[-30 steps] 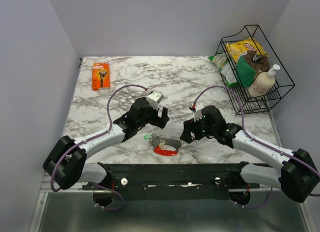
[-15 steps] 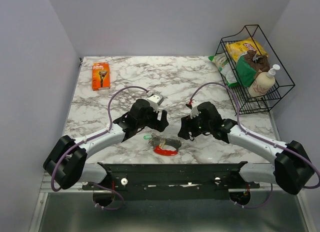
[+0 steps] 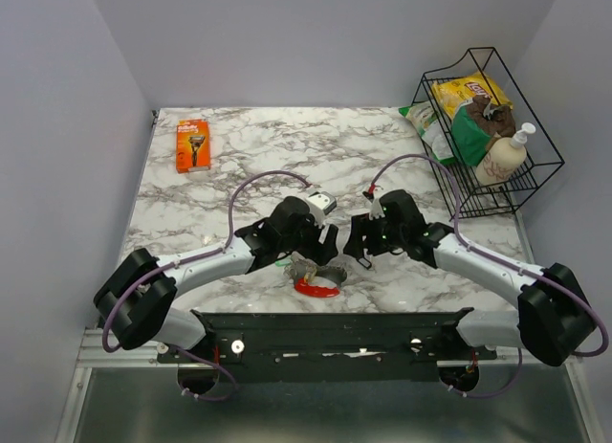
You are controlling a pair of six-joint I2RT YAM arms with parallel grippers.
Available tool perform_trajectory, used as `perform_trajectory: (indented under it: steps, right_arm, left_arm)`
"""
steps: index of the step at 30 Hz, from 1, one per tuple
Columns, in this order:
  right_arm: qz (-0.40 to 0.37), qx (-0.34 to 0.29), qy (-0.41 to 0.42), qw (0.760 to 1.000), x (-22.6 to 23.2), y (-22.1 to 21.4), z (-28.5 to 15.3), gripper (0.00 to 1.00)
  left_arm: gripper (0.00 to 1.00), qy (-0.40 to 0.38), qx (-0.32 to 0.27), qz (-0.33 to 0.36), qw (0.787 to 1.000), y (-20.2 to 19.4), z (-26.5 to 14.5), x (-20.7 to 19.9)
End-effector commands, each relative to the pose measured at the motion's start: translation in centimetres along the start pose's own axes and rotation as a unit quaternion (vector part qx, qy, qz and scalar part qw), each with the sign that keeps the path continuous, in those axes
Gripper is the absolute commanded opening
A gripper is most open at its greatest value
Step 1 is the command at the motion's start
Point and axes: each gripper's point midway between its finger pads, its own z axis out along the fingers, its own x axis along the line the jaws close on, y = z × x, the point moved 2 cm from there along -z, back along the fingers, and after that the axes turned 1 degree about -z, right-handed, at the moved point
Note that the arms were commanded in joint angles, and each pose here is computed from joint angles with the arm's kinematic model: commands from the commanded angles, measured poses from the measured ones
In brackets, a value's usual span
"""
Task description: Put the keys on the keyring
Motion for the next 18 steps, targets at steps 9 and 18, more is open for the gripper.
perform_trajectory:
  steps: [9, 18]
  right_arm:
    - [-0.002, 0.008, 0.015, 1.0, -0.2, -0.1, 0.1, 0.64]
    - [0.004, 0.032, 0.02, 0.999, -0.1, -0.8, 0.7, 0.6]
  left_arm:
    - [0.84, 0.043, -0.009, -0.015, 0.999, 0.1, -0.8, 1.5]
    - [0.75, 0.016, 0.011, -0.023, 1.0, -0.9, -0.7, 1.3]
